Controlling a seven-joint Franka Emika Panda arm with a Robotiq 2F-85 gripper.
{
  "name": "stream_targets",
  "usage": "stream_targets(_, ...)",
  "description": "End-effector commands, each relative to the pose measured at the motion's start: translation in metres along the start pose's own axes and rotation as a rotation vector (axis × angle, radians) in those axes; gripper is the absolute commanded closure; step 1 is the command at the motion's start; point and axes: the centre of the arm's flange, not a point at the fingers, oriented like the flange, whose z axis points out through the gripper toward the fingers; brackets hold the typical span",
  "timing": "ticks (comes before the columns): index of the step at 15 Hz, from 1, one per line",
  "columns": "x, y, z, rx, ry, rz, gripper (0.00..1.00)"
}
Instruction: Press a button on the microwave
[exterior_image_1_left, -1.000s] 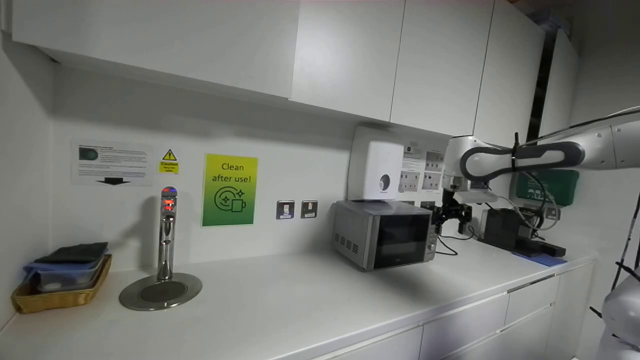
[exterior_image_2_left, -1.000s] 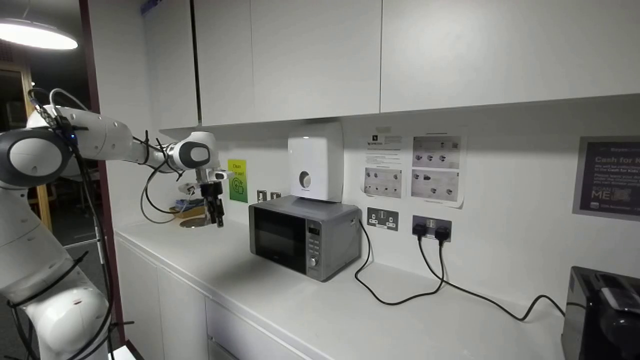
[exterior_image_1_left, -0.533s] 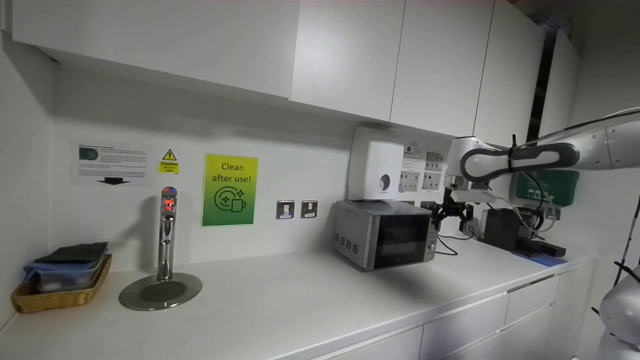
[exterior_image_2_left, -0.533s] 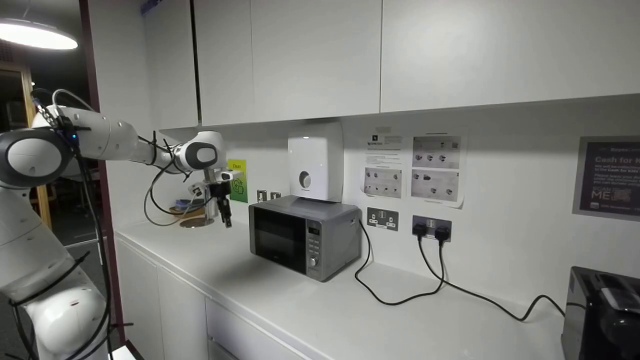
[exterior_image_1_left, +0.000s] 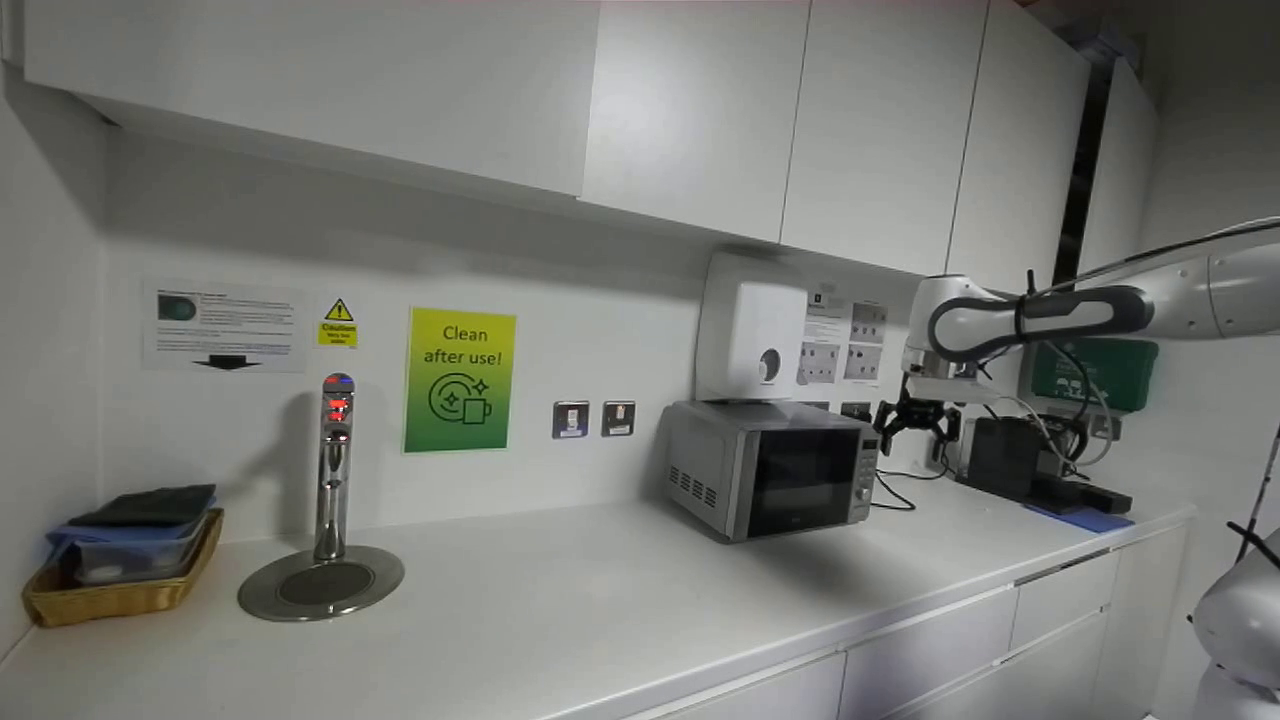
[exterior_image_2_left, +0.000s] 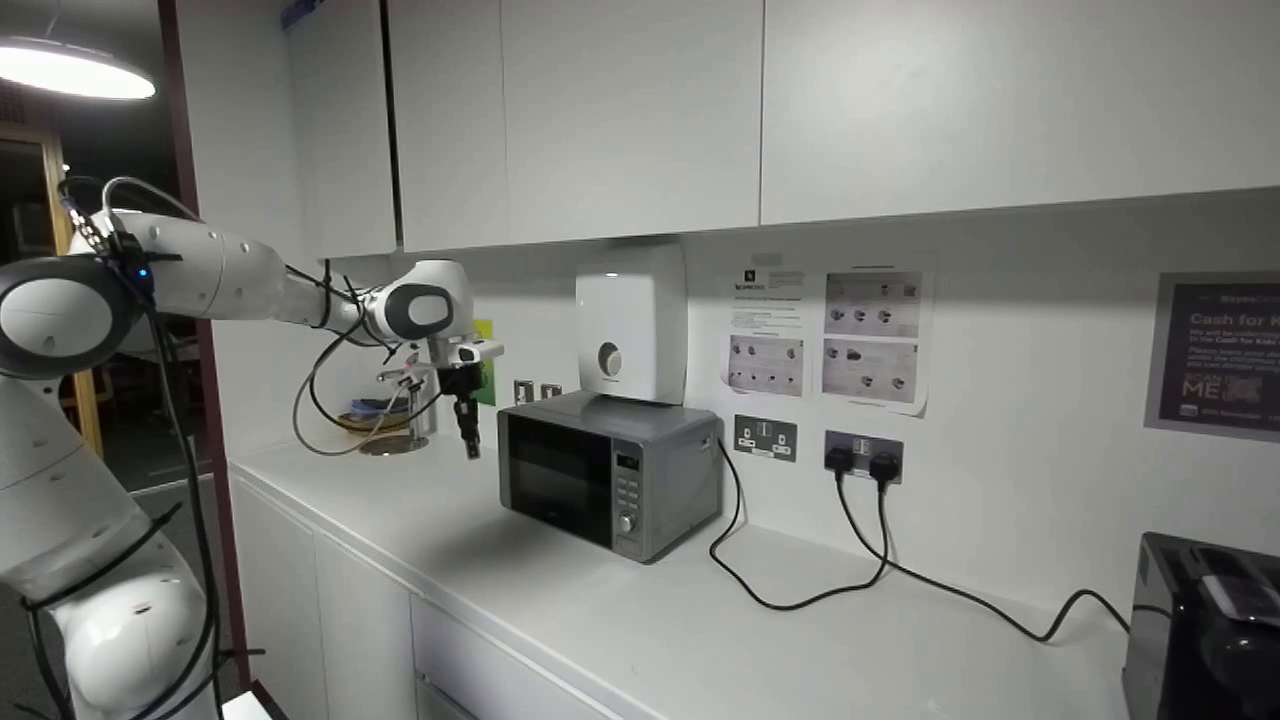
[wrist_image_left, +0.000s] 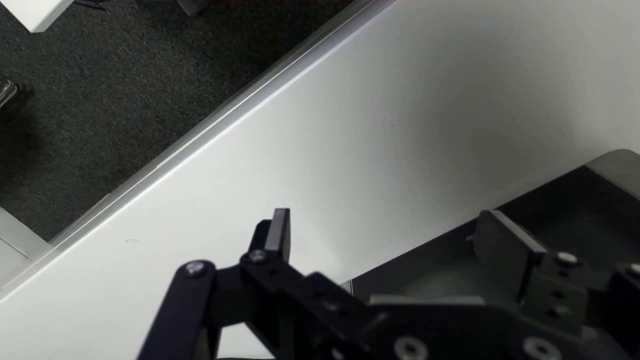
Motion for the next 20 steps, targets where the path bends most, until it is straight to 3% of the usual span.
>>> stream_targets(1, 0.014, 0.016, 0.008, 0.012, 0.040, 0.090, 0.00)
stream_targets(10, 0.037, 0.054, 0.032, 0.024, 0.081, 0.296, 0.00)
stream_targets(20, 0.056, 0.076, 0.054, 0.090, 0.124, 0.531, 0.00)
